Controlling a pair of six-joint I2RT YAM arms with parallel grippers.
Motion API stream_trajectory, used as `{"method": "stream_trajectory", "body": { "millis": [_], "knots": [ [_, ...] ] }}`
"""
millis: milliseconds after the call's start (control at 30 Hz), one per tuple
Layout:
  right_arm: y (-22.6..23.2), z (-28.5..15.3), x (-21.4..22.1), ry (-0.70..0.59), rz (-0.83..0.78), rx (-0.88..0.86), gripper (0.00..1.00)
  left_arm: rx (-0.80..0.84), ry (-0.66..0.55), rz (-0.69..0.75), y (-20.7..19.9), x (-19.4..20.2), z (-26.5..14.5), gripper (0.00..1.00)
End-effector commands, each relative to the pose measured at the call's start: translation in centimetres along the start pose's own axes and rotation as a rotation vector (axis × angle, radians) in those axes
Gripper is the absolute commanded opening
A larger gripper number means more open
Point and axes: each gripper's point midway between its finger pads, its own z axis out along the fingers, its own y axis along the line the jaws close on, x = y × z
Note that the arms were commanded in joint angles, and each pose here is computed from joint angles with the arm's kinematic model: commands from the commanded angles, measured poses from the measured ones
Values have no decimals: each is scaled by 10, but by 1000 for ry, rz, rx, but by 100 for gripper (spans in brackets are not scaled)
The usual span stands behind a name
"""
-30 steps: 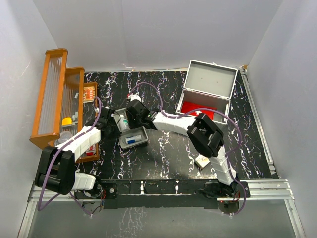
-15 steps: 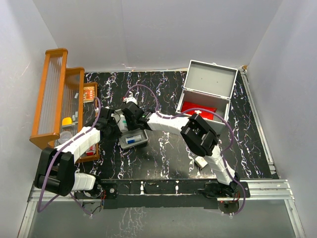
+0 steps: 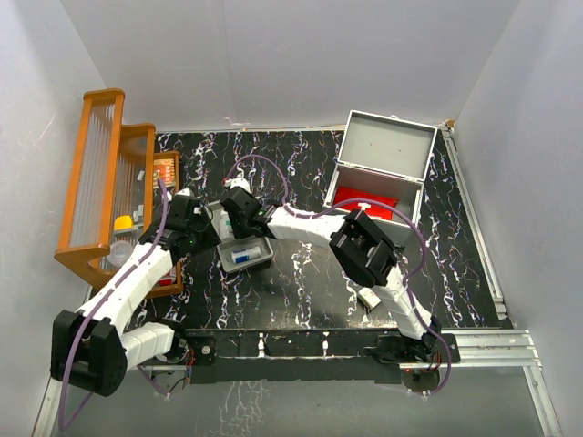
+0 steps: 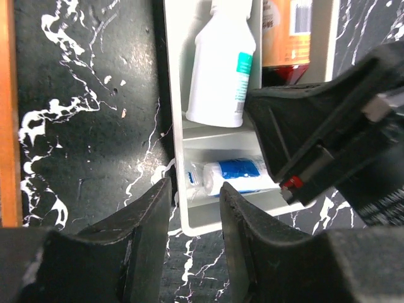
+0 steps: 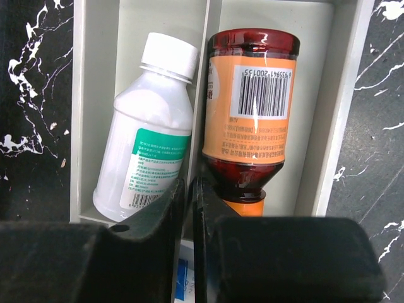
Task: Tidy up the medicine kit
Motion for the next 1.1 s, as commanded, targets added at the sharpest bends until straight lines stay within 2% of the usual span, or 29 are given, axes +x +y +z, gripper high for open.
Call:
{"method": "stream_trajectory", "body": {
  "millis": [0,200,333,700,1067],
  "knots": [
    [-2,5,-17,-48,-1,42,11,-34,-80,-21,4,-21,-29,36],
    [-6,14,-2,-24,-49,98,15,-50,-183,-36,5,-45,-54,39],
    [0,5,-15,-51,-84,126,0,-25,-259,0,-4,-70,-79,39],
    [22,-65,-88,-182,-251,33,0,24,-429,5,-19,-116,-144,41],
    [11,-115,-116,-288,-389,-46,0,54,-493,4,-24,-131,-172,43]
  ]
}}
